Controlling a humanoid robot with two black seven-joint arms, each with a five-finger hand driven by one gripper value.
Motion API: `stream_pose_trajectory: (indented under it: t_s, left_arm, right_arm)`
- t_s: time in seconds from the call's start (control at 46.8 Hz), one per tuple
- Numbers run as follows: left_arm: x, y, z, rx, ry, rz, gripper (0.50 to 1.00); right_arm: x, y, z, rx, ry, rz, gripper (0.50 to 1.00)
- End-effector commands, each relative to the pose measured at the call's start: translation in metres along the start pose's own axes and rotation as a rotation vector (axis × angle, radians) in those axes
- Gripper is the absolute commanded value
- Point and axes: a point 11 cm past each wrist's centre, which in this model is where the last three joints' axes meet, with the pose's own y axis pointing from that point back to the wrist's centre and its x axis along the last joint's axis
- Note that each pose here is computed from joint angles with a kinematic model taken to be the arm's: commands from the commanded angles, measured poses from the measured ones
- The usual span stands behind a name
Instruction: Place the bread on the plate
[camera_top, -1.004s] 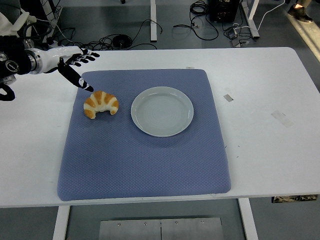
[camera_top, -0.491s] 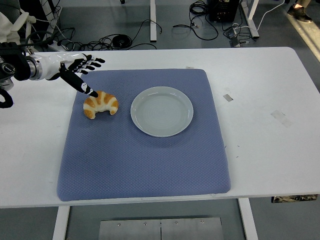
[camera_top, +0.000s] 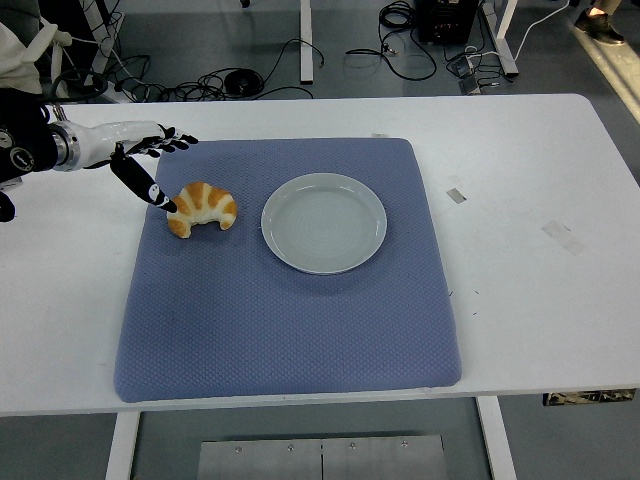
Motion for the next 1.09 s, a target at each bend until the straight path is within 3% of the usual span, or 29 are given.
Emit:
stream_pose_trajectory:
  t_s: [0.0, 0.534, 0.833, 1.068]
  left_arm:
    - [-0.002, -0.001, 0.001, -0.002, -0.002, -0.006, 0.989]
    - [-0.022, -0.012, -0.012, 0.023, 0.016, 0.010, 0.986]
    - [-0.018, -0.013, -0.011, 0.019, 0.015, 0.049, 0.981]
    - [-0.036, -0.025, -0.001, -0.005, 0.029, 0.027, 0.981]
  right_arm:
    - [0.000, 0.000, 0.000, 0.000, 0.000, 0.000, 1.000]
    - [0.000, 0.000, 0.000, 0.000, 0.000, 0.000, 1.000]
    - [0.000, 0.000, 0.000, 0.000, 0.000, 0.000, 1.000]
    - [0.000, 0.000, 0.000, 0.000, 0.000, 0.000, 1.000]
